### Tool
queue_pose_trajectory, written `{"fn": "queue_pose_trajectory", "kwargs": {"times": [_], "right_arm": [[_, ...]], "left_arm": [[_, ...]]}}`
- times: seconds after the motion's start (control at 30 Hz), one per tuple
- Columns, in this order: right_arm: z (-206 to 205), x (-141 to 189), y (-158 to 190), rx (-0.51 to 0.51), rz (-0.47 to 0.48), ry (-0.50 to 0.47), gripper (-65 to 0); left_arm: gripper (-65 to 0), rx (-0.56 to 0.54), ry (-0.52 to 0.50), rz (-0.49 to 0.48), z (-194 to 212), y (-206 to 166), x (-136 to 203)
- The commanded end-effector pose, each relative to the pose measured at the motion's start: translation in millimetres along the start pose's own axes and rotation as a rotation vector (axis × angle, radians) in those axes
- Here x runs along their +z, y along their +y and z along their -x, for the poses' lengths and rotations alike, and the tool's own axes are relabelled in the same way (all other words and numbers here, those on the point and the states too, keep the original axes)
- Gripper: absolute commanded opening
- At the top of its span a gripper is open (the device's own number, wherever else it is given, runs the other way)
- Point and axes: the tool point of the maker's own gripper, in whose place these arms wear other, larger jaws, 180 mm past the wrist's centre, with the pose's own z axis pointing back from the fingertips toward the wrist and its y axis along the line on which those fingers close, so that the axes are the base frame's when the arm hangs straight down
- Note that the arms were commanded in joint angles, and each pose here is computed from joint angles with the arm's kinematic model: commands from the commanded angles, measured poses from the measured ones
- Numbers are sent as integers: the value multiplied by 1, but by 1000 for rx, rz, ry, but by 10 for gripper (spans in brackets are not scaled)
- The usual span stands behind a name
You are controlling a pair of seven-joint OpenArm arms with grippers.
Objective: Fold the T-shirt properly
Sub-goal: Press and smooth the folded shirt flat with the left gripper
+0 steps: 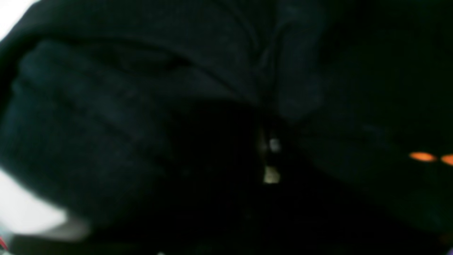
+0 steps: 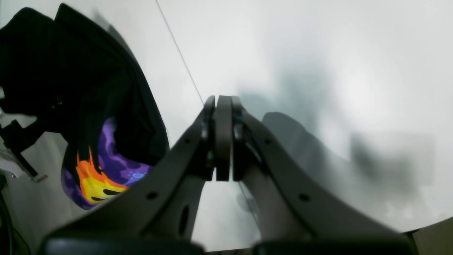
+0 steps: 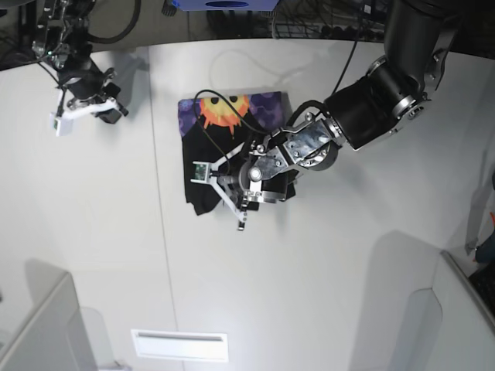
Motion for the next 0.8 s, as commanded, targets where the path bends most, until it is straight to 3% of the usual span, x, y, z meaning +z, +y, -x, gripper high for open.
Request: {"fn": "queue_pose_trajectory", "kwargs": {"times": [0.0, 0.1, 0.2, 0.37, 0.6, 0.67, 0.7, 0.77], "right_arm": [[-8, 3, 3, 18, -13, -24, -650], [-7, 3, 4, 19, -15, -21, -650], [-6, 3, 5, 19, -18, -17, -650], [-5, 3, 5, 19, -17, -16, -650], [-4, 3, 5, 19, -17, -14, -650], [-1, 5, 3, 22, -10, -6, -650], [0, 6, 2, 26, -8, -4, -650], [2, 10, 0, 32, -2, -2, -650]], "left_arm": [[-286, -26, 22, 22, 4, -5, 2], [-140, -52, -14, -22, -8, 9, 14], [-56, -69, -28, -58, -15, 23, 23], [-39, -80, -44, -145, -21, 62, 44], [-43, 90, -125, -347, -14, 132, 107], [-91, 146, -115, -376, -7, 133, 123], [-160, 177, -122, -389, -4, 131, 133], [-369, 241, -114, -403, 18, 118, 147]]}}
